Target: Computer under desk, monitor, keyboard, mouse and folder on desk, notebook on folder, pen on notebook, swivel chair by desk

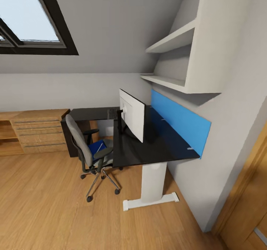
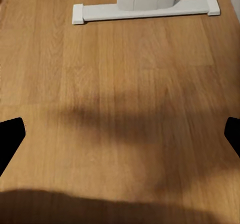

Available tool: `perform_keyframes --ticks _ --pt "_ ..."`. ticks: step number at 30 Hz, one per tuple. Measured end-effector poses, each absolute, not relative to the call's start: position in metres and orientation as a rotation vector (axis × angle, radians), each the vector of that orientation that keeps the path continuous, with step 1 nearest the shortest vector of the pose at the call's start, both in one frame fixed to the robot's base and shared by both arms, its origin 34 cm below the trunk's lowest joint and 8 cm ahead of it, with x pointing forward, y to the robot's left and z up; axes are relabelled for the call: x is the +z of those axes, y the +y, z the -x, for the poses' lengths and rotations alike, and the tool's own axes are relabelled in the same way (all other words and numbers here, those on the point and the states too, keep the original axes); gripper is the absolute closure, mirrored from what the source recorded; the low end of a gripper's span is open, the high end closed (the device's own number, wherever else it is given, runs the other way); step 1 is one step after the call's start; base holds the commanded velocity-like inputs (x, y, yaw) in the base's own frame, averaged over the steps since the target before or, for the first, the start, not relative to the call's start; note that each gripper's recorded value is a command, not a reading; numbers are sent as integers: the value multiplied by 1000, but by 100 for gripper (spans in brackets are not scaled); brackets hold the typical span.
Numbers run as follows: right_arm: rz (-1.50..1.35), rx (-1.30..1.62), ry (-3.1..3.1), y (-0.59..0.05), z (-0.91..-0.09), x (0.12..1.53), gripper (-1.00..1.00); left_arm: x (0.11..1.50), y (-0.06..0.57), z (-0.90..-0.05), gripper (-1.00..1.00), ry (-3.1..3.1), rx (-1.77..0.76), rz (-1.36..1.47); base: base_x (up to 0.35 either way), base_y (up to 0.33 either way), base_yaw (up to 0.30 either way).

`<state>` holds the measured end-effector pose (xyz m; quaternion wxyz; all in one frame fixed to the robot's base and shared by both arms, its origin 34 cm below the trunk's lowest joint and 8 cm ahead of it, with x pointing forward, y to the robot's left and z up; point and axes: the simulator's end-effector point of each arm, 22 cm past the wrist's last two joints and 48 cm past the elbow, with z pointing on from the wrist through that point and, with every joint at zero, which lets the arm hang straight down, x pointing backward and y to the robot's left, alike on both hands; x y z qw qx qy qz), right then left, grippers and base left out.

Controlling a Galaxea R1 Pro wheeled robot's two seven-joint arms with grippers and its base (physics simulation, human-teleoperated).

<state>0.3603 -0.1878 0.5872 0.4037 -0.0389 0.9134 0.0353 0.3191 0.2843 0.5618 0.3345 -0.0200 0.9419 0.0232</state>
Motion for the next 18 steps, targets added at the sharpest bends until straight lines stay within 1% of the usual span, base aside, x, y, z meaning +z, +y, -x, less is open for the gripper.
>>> perform_keyframes --ticks 14,18 --pt "98 86 2309 -189 -360 587 -100 562 285 -319 -100 2458 62 54 0 0 11" --pt "99 96 2302 -182 -362 588 -100 562 268 -320 -100 2457 38 47 -6 6 0"
